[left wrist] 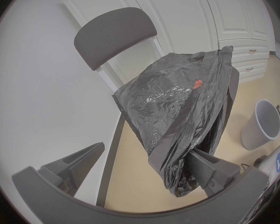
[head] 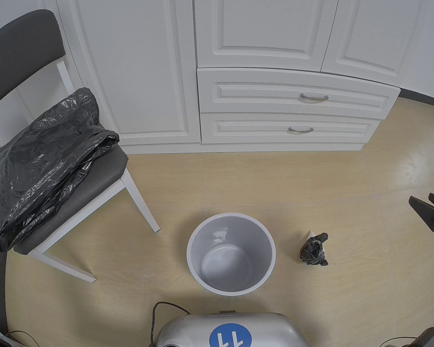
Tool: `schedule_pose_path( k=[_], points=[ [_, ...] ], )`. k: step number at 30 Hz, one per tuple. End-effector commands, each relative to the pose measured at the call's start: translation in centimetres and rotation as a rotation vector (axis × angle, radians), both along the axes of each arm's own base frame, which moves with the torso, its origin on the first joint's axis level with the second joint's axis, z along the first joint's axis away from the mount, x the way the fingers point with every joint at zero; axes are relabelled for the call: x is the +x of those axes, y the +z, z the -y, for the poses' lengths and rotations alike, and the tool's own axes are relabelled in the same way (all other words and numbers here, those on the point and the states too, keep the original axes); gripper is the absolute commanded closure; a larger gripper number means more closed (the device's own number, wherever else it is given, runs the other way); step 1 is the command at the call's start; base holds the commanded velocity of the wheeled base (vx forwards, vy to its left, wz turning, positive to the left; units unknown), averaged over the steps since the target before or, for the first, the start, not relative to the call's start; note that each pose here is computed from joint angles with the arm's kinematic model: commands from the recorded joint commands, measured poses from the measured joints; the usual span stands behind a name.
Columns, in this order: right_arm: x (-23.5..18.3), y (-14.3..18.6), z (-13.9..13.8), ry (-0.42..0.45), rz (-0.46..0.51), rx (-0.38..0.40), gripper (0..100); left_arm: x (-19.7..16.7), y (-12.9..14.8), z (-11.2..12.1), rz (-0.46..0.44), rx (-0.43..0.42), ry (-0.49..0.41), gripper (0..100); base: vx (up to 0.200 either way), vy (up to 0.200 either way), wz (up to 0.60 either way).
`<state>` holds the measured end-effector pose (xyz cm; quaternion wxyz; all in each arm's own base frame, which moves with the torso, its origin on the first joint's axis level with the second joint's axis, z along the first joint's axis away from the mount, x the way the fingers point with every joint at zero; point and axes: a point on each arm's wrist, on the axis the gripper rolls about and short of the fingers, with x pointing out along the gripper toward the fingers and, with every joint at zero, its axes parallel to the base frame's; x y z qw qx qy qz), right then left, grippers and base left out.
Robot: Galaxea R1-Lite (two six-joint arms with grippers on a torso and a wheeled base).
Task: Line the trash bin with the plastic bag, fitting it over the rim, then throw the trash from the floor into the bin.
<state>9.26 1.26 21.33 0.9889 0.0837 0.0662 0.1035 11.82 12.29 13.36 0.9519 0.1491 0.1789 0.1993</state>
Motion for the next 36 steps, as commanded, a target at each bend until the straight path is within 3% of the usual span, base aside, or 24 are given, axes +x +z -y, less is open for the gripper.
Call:
schedule_pose_path(
  k=[1, 12, 13, 26, 36],
  points=[
    [-0.2, 0.1, 0.0, 0.004, 0.010, 0.001, 0, -0.1, 0.2, 0.1, 0.007, 0.008, 0.001, 0, 0.000, 0.000, 0.00],
    [-0.3, 0.1, -0.1, 0.014, 0.012, 0.000, 0, 0.2, -0.5, -0.2, -0.019, -0.021, -0.004, 0, 0.000, 0.000, 0.00],
    [-0.3, 0.1, -0.1, 0.014, 0.012, 0.000, 0, 0.3, -0.5, -0.1, -0.019, -0.024, -0.006, 100, 0.000, 0.000, 0.00],
    [-0.3, -0.1, -0.1, 0.017, 0.003, -0.003, 0, 0.1, -0.8, 0.2, -0.020, -0.039, -0.014, 100, 0.000, 0.000, 0.00],
    [-0.3, -0.3, -0.2, 0.031, 0.000, -0.010, 0, -0.1, 1.1, 1.7, 0.113, -0.081, -0.059, 100, 0.000, 0.000, 0.00]
  ],
)
